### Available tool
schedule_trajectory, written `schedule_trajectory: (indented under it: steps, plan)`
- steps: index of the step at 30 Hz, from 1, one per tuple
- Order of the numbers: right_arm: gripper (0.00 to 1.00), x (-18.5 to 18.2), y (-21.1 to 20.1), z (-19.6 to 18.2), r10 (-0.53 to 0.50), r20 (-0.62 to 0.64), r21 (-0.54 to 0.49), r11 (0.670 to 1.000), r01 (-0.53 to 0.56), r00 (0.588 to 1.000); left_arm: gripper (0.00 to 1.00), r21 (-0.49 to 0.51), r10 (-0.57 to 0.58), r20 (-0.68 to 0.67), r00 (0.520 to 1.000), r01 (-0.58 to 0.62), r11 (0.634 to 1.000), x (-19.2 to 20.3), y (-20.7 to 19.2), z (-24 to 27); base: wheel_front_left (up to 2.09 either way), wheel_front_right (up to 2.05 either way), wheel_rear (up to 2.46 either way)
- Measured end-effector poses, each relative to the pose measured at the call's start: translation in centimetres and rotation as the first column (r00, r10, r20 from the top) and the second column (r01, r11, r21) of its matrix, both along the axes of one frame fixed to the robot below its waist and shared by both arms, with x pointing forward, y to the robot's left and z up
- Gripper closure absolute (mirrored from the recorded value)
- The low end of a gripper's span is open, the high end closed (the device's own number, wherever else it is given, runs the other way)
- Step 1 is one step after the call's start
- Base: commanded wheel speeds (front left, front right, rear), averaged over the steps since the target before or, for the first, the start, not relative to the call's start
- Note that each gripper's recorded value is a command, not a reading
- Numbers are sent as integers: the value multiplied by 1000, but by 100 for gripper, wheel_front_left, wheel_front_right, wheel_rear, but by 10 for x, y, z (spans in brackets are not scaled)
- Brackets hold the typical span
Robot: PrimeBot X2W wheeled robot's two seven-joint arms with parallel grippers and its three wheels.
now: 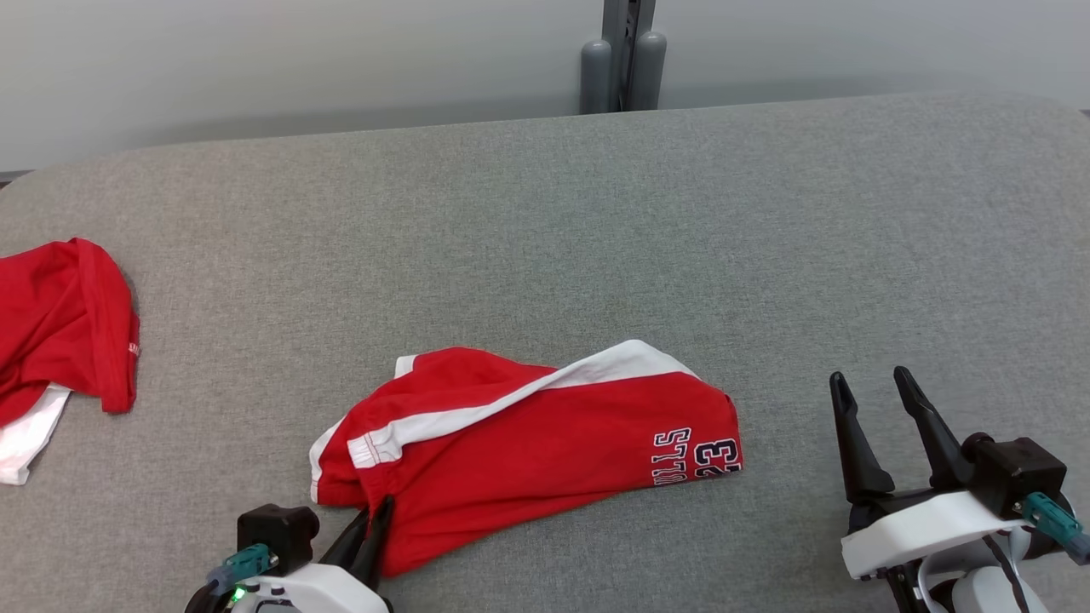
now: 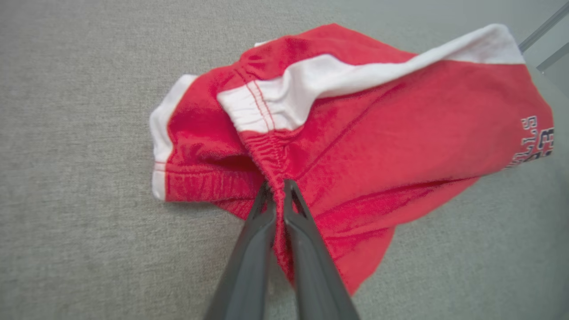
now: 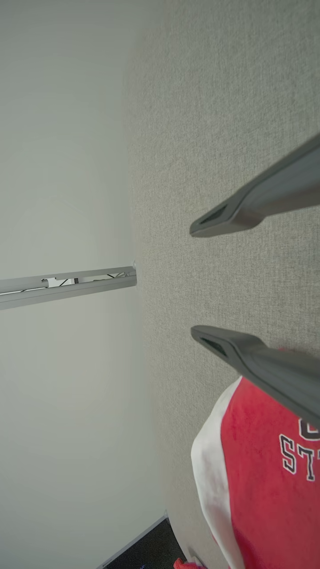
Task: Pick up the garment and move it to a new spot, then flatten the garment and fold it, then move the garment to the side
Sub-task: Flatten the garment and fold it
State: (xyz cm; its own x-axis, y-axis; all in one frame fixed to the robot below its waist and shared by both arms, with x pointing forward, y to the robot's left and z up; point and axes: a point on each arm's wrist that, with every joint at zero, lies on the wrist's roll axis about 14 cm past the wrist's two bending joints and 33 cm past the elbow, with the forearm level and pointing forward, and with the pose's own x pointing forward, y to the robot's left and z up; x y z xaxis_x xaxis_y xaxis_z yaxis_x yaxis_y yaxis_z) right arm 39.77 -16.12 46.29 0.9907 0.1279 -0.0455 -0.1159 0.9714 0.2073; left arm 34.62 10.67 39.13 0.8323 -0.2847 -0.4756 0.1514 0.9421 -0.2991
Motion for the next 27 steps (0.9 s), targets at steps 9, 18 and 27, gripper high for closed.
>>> schedule_trajectory:
  steps: [9,18,27]
  plan:
    - [0,-3,-8,9,-20,23,-3,1000,20,1000,0,-48,79,195,978,-71,996,23,1,37,0,0,0]
    - [0,-9,-12,17,-28,42,-11,1000,28,999,0,-8,173,461,871,-191,982,49,32,92,0,0,0]
    - [0,-9,-9,21,-14,51,-21,1000,15,999,0,80,174,528,831,-253,964,51,61,103,0,0,0]
